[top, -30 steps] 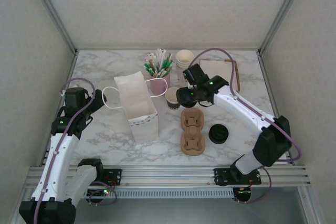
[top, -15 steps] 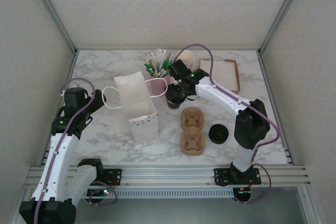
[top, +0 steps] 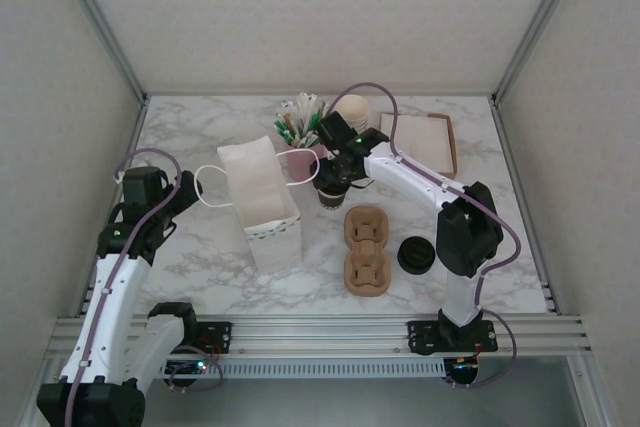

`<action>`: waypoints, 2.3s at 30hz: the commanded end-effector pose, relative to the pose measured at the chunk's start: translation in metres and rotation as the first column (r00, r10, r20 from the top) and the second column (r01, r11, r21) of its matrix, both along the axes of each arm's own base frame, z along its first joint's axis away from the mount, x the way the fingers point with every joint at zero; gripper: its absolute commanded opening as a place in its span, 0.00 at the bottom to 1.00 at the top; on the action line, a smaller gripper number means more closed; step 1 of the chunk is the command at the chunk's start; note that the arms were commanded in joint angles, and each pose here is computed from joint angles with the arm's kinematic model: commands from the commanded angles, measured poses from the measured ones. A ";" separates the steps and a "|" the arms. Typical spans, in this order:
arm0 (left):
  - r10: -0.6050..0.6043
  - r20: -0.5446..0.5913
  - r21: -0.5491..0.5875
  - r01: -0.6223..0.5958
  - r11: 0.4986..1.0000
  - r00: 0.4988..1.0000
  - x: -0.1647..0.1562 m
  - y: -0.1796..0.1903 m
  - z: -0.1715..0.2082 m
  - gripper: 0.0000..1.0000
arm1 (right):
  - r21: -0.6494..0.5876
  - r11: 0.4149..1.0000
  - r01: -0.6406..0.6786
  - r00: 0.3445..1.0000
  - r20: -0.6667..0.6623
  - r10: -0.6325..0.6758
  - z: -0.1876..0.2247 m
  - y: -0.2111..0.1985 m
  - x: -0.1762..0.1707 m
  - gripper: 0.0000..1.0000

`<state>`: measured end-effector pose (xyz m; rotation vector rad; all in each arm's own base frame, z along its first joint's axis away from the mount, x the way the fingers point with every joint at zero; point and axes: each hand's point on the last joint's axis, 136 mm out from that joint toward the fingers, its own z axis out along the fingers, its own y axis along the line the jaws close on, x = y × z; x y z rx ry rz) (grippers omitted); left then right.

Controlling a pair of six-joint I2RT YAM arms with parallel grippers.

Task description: Pack the takeout coffee

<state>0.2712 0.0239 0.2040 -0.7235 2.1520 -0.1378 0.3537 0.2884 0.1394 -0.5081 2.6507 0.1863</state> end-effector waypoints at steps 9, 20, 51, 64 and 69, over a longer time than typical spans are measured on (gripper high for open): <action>0.004 -0.008 0.012 -0.004 1.000 1.000 -0.002 0.003 -0.003 1.00 | -0.042 0.999 -0.019 0.999 -0.033 0.018 -0.007 0.002 -0.006 0.74; 0.005 -0.009 0.013 -0.005 1.000 1.000 -0.002 0.004 -0.003 1.00 | -0.106 0.994 -0.001 0.996 -0.091 -0.009 -0.035 -0.009 -0.014 0.73; 0.006 -0.014 0.014 -0.006 1.000 1.000 -0.002 0.004 -0.004 1.00 | -0.376 0.924 0.065 0.979 -0.157 -0.132 -0.092 -0.062 -0.034 0.72; 0.006 -0.012 0.015 -0.006 1.000 1.000 -0.002 0.004 -0.004 1.00 | -0.225 0.971 0.082 0.963 -0.232 -0.135 -0.087 -0.051 -0.039 0.71; 0.004 -0.010 0.013 -0.003 1.000 1.000 -0.002 0.003 -0.004 1.00 | -0.166 0.982 0.093 0.963 -0.236 -0.131 -0.075 -0.045 -0.036 0.70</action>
